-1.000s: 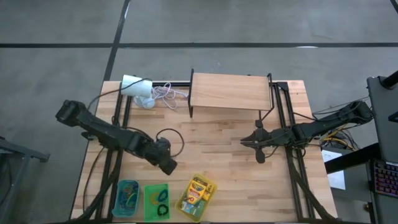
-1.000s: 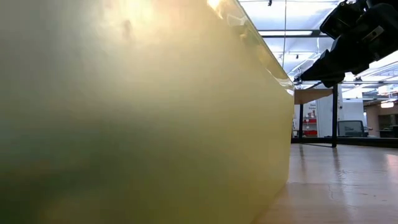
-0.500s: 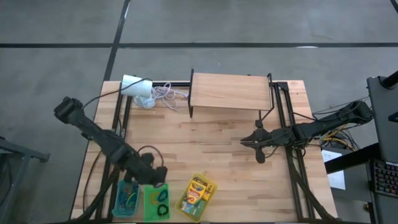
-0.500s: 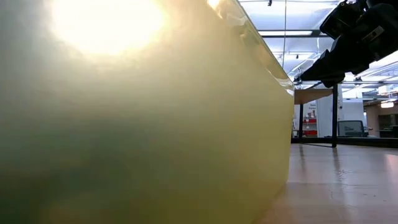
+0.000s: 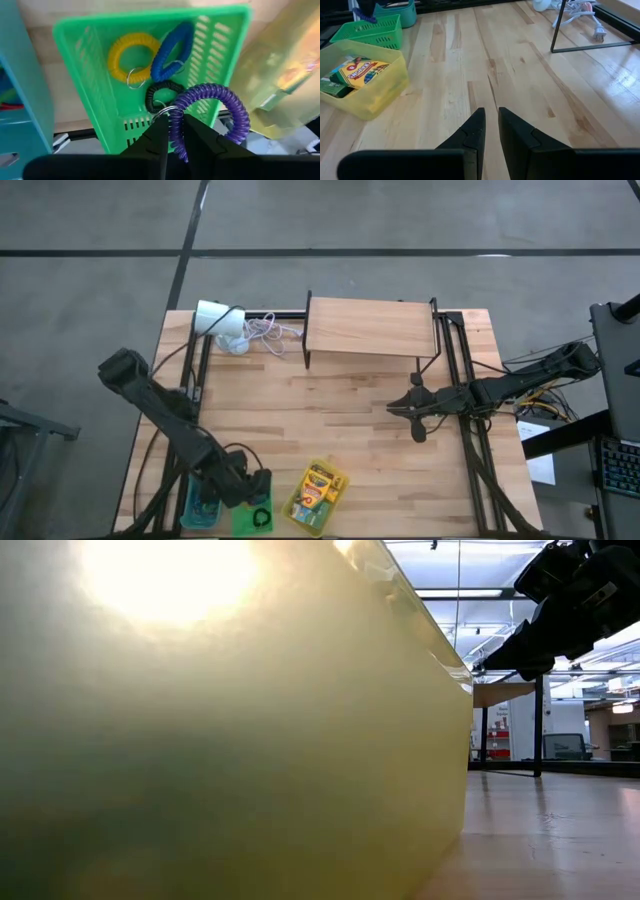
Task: Pick & Place Office Desk Supplies
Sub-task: Put the violet spring rubberband into the green bin, then put the green bin on the shelf
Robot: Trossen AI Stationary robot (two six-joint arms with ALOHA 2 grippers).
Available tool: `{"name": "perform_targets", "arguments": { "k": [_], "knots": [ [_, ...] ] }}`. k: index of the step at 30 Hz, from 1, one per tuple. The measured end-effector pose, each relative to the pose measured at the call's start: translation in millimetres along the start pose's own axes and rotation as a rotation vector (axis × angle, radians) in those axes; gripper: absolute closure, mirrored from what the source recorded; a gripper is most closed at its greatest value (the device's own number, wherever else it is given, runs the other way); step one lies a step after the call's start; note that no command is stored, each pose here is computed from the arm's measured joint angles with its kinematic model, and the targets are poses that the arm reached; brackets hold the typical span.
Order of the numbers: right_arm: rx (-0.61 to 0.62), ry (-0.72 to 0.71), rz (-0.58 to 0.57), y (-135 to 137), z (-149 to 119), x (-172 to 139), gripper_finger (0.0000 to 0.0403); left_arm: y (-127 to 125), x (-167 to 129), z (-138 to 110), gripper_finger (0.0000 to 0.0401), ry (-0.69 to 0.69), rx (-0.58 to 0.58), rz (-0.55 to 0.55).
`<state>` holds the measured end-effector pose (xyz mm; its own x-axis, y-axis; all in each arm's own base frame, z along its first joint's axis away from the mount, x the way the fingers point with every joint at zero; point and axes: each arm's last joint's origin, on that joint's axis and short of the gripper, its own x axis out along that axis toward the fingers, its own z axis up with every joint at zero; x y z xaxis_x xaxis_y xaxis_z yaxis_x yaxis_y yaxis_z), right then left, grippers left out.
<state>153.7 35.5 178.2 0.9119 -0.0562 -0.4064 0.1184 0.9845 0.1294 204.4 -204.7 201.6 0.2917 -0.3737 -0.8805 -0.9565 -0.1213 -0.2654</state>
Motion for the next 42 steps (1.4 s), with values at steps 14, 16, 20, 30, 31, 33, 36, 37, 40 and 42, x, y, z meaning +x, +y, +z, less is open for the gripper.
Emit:
{"name": "perform_targets", "arguments": {
  "k": [14, 16, 20, 30, 31, 33, 36, 37, 40, 42],
  "knots": [
    [0.000, 0.000, 0.000, 0.0, 0.0, 0.0, 0.0351, 0.4, 14.6, -2.1, 0.0319, 0.007, -0.022, 0.024],
    [0.000, 0.000, -0.001, 0.0, 0.0, 0.0, 0.0351, 0.8, 14.6, -1.7, 0.0303, 0.001, -0.022, 0.028],
    [0.000, 0.000, 0.000, 0.0, 0.0, 0.0, 0.0351, 1.7, 14.6, -1.5, 0.0274, -0.003, -0.021, 0.033],
    [0.000, 0.000, 0.000, 0.0, 0.0, 0.0, 0.0351, 0.5, 10.1, -2.5, 0.0247, -0.013, 0.009, 0.000],
    [0.000, 0.000, 0.000, 0.0, 0.0, 0.0, 0.0351, -1.1, 6.4, -4.0, 0.0247, -0.013, 0.027, -0.022],
    [0.000, 0.000, 0.000, 0.0, 0.0, 0.0, 0.0351, -5.5, -3.3, -7.6, 0.0248, -0.016, 0.063, -0.078],
    [0.000, 0.000, 0.000, 0.0, 0.0, 0.0, 0.0351, -7.9, -19.9, -8.7, 0.0248, -0.088, 0.128, -0.115],
    [0.000, 0.000, 0.000, 0.0, 0.0, 0.0, 0.0351, -7.8, -25.4, -8.0, 0.0248, -0.126, 0.156, -0.111],
    [0.000, 0.000, 0.000, 0.0, 0.0, 0.0, 0.0351, -6.4, -39.7, -2.9, 0.0248, -0.290, 0.227, -0.093],
    [0.000, 0.000, 0.000, 0.0, 0.0, 0.0, 0.0351, -6.6, -45.2, -0.8, 0.0249, -0.370, 0.286, -0.092]
  ]
}}
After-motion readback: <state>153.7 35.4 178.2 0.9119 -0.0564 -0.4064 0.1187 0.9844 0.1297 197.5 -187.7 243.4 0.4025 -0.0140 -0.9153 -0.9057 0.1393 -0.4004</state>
